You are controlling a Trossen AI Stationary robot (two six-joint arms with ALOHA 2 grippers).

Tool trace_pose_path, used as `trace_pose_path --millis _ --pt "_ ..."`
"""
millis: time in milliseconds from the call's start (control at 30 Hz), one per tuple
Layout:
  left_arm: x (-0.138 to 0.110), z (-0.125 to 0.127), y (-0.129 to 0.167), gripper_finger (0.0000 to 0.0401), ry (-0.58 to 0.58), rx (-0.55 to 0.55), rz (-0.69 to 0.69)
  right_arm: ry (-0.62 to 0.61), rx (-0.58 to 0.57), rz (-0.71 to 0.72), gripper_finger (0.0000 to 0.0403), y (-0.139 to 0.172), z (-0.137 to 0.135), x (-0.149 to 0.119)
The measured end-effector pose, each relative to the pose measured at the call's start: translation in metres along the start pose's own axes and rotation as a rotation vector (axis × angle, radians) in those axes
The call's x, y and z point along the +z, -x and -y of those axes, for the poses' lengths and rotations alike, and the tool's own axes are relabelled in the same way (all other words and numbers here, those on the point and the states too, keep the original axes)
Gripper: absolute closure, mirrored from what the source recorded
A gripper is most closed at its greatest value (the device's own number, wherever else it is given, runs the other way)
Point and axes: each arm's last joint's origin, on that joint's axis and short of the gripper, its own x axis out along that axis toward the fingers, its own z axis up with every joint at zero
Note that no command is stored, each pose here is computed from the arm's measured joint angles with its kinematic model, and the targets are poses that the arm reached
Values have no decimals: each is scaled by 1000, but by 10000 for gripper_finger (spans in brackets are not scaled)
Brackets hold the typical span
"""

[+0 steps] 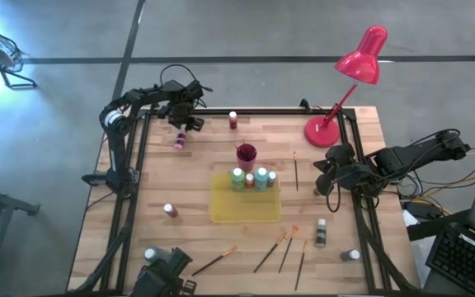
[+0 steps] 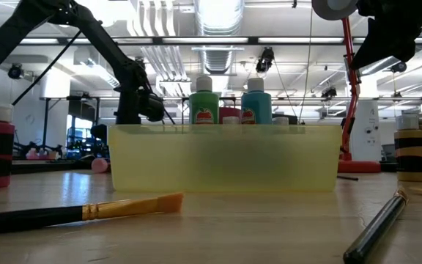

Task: Pick & Place Paint Supplies
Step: Put the small pink paint bottle into the yellow bin

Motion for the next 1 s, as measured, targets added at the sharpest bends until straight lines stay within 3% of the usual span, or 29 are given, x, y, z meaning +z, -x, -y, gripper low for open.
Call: trace_pose_path --millis 267,1000 --pt "0 0 -1 287 3 -7 4 0 0 0 394 0 0 0" --pt "-2 0 4 287 -63 -18 20 0 0 0 394 0 0 0"
